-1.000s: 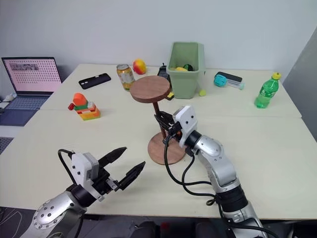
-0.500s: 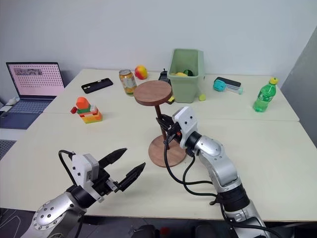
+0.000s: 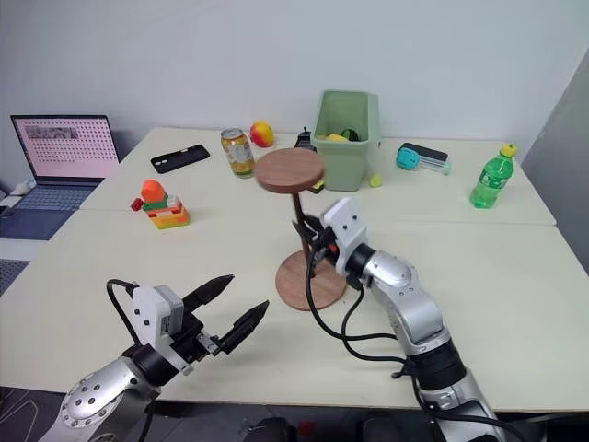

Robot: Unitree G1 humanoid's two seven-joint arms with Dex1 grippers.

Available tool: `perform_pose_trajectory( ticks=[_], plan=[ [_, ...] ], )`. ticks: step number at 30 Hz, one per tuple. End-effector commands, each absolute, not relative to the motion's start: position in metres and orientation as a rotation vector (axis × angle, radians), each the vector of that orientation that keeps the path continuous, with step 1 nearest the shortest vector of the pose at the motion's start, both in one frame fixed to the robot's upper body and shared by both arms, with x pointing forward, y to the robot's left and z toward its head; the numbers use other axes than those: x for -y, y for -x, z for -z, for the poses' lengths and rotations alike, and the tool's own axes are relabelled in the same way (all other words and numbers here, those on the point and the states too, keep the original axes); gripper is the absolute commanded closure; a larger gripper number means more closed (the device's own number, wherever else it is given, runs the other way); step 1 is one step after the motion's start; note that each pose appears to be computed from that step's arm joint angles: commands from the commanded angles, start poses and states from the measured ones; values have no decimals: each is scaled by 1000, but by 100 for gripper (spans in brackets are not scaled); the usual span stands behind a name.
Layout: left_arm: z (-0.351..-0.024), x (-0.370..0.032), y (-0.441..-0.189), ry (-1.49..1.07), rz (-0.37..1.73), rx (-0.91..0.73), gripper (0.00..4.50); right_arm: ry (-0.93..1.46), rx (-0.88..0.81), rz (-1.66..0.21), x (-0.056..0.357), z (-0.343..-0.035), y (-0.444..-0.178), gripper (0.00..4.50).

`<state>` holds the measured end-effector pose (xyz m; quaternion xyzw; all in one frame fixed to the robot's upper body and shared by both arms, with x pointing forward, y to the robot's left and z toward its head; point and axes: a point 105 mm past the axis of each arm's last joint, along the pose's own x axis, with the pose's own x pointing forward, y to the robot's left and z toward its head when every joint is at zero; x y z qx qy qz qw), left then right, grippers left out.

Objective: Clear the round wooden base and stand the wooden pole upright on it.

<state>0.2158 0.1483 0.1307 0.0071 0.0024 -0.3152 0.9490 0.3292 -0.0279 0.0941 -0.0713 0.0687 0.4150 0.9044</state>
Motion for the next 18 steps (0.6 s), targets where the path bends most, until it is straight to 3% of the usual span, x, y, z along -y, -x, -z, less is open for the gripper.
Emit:
perform_pose_trajectory(
  ticks=[1, 11, 18],
  plan=[
    [-137, -149, -217, -24, 640, 24, 0, 152, -198, -848, 34, -91, -329, 245],
    [-141, -153, -225, -44, 648, 37, 0, 180, -197, -964, 41, -122, -319, 4],
    [-161, -199, -265, -177, 713, -121, 0, 299, -306, -1128, 90, -151, -295, 4]
  ],
)
